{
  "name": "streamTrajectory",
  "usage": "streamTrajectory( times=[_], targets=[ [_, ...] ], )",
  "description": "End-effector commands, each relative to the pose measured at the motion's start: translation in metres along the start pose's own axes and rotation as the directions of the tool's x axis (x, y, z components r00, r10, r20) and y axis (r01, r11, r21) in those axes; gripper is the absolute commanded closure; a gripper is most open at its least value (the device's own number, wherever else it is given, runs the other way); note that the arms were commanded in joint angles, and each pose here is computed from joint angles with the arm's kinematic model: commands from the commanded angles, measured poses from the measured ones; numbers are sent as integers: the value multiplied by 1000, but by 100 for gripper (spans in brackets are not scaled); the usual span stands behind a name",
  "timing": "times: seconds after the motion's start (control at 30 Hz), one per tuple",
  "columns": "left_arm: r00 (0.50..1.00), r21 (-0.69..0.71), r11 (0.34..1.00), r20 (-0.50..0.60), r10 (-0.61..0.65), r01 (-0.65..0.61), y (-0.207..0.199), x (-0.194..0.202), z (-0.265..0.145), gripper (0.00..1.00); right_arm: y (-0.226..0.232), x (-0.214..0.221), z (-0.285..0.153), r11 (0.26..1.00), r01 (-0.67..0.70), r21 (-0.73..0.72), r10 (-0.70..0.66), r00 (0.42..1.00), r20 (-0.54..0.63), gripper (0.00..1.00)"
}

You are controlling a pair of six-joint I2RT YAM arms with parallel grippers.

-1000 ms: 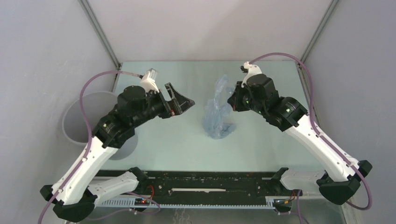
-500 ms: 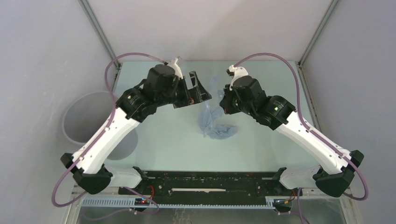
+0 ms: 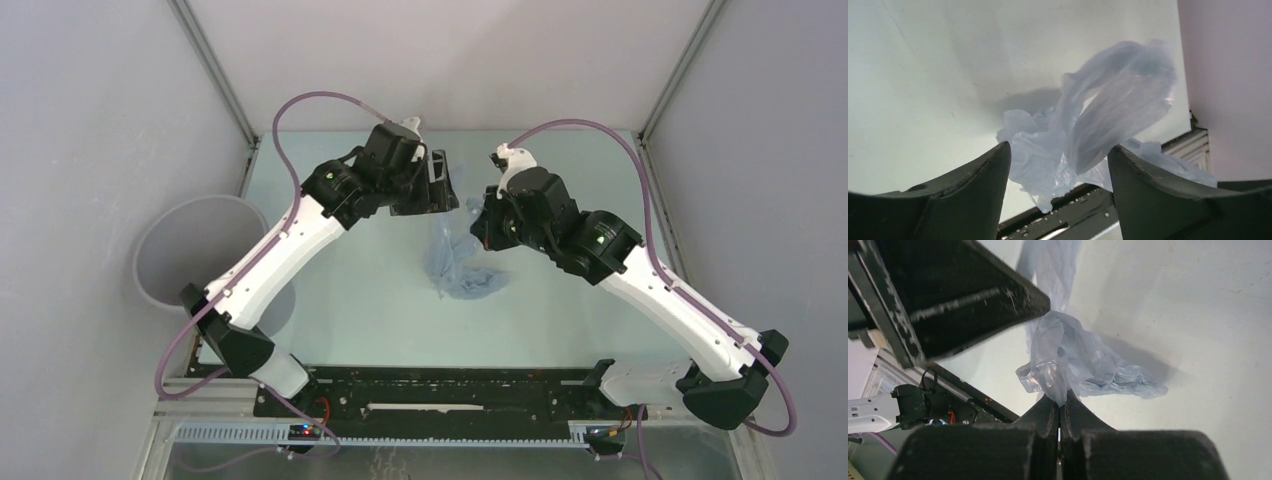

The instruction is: Put the trash bags into the trash bin

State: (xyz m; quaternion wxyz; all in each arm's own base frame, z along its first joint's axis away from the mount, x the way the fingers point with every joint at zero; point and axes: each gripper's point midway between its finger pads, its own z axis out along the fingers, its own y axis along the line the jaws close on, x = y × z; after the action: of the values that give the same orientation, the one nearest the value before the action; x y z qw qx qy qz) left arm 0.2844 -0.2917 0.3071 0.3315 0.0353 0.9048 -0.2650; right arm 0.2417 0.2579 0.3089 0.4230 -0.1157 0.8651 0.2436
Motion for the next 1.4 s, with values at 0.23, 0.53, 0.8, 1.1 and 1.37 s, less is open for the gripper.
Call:
streamTrajectory(
  times=[0.23, 0.53, 0.8, 1.1, 1.37],
  targets=[
    [960, -56, 997, 279, -28, 46, 34, -65, -10, 72, -10, 20, -14, 998, -58, 15, 58, 998, -32, 100],
    [938, -88, 979, 312, -149, 185, 126, -49, 27, 99, -76, 28, 45, 926, -371, 69, 378, 915, -143, 100],
    [875, 54, 928, 319, -365, 368, 146, -174, 70, 100, -114, -62, 117, 676, -734, 64, 727, 650, -219, 100],
    [474, 67, 947, 875, 95, -313, -61, -253, -230, 100, 23, -245, -137, 956, 105, -274, 66, 833, 549, 100],
    [924, -27, 996, 378, -67, 84, 122, -25, 9, 100, -87, -10, 27, 967, -223, -124, 229, 973, 37, 100]
  ],
)
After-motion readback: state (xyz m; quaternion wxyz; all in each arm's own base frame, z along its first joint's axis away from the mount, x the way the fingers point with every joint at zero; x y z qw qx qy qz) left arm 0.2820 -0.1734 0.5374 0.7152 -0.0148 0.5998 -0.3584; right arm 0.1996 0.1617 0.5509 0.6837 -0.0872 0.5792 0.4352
